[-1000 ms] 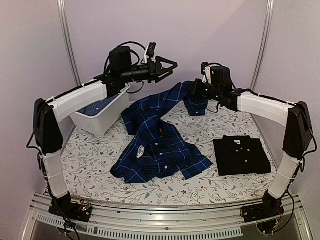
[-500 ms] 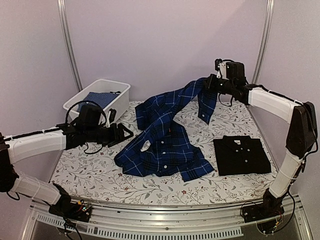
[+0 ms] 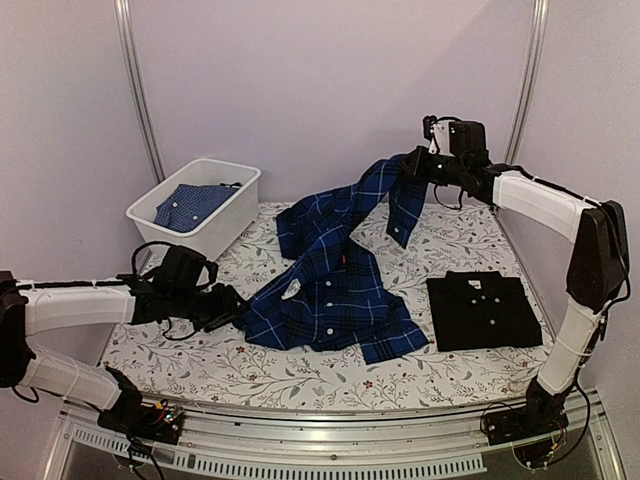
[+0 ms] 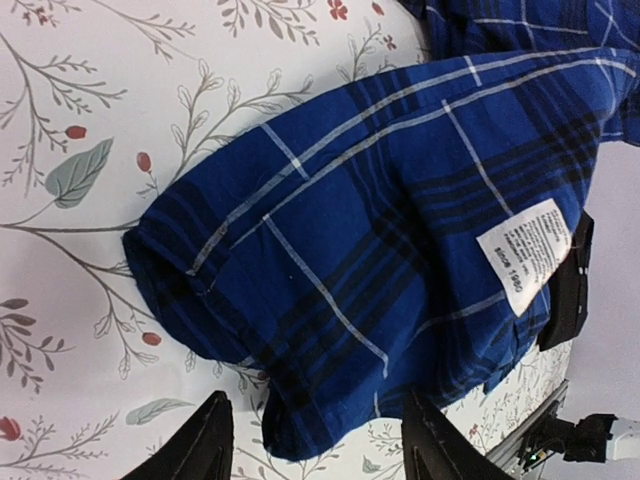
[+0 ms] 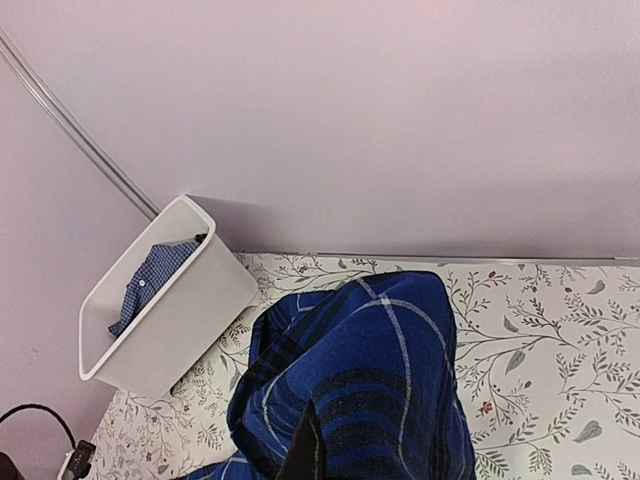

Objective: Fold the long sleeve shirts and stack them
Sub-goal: Flatten out the crumpled shirt at the center of the board.

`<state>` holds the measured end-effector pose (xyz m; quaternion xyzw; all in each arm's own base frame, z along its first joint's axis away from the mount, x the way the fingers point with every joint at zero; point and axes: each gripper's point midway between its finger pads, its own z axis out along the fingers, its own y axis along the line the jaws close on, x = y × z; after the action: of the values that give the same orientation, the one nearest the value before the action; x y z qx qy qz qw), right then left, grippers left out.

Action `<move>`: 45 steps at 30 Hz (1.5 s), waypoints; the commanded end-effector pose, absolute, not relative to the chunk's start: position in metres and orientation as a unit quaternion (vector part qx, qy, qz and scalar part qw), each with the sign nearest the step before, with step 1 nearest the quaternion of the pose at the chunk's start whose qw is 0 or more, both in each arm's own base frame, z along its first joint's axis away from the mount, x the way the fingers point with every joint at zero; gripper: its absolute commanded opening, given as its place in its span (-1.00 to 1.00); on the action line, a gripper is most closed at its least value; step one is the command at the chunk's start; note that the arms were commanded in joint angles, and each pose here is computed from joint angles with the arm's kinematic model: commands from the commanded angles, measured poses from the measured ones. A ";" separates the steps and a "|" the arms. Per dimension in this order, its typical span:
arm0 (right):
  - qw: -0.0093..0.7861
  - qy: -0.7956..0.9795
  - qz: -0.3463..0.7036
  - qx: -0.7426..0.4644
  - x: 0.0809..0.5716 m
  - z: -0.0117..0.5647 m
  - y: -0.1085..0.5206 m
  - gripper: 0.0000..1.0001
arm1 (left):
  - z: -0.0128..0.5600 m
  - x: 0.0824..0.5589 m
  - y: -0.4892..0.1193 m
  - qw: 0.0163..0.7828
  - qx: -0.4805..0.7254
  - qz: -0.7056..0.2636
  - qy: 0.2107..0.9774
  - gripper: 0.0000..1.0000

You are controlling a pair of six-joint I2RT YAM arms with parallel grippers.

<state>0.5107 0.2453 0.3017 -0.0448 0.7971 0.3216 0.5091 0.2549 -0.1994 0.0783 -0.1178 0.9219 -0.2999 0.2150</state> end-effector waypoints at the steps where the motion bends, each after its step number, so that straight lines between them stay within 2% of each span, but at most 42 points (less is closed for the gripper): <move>1: 0.513 0.788 0.337 -0.052 0.512 0.313 0.251 -1.00 | 0.067 0.279 -0.189 0.246 -0.141 -0.257 0.924 0.14; 5: 0.510 0.788 0.340 -0.054 0.511 0.312 0.252 -1.00 | 0.054 0.292 -0.175 0.259 -0.147 -0.193 0.935 0.16; 12: 0.504 0.789 0.347 -0.053 0.509 0.310 0.253 -1.00 | 0.045 0.301 -0.163 0.275 -0.148 -0.150 0.938 0.13; 21: 0.501 0.789 0.351 -0.053 0.508 0.309 0.254 -1.00 | 0.023 0.306 -0.169 0.257 -0.120 -0.135 0.949 0.07; 23: 0.501 0.789 0.351 -0.053 0.507 0.309 0.254 -1.00 | 0.020 0.305 -0.172 0.256 -0.114 -0.140 0.950 -0.02; 27: 0.501 0.789 0.351 -0.054 0.508 0.308 0.254 -1.00 | 0.015 0.306 -0.183 0.251 -0.094 -0.159 0.950 -0.35; 31: 0.502 0.791 0.347 -0.053 0.508 0.307 0.253 -1.00 | 0.018 0.311 -0.188 0.250 -0.076 -0.155 0.953 -0.92; 32: 0.503 0.790 0.346 -0.054 0.508 0.308 0.253 -1.00 | 0.031 0.316 -0.190 0.264 -0.068 -0.158 0.949 -1.00; 35: 0.506 0.791 0.339 -0.060 0.509 0.314 0.253 -1.00 | 0.095 0.339 -0.191 0.331 -0.039 -0.163 0.929 -1.00; 39: 0.527 0.789 0.308 -0.064 0.516 0.334 0.245 -1.00 | 0.264 0.361 -0.201 0.479 0.032 -0.215 0.851 -1.00; 42: 0.548 0.784 0.285 -0.061 0.522 0.353 0.230 -1.00 | 0.384 0.343 -0.220 0.557 0.129 -0.271 0.774 -1.00; 45: 0.557 0.785 0.267 -0.039 0.533 0.362 0.201 -1.00 | 0.463 0.311 -0.248 0.585 0.217 -0.341 0.703 -1.00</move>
<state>0.5172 0.2397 0.3458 -0.0606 0.7858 0.3091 0.5323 0.3559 -0.2230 0.3820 0.0725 0.7806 -0.2907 0.5485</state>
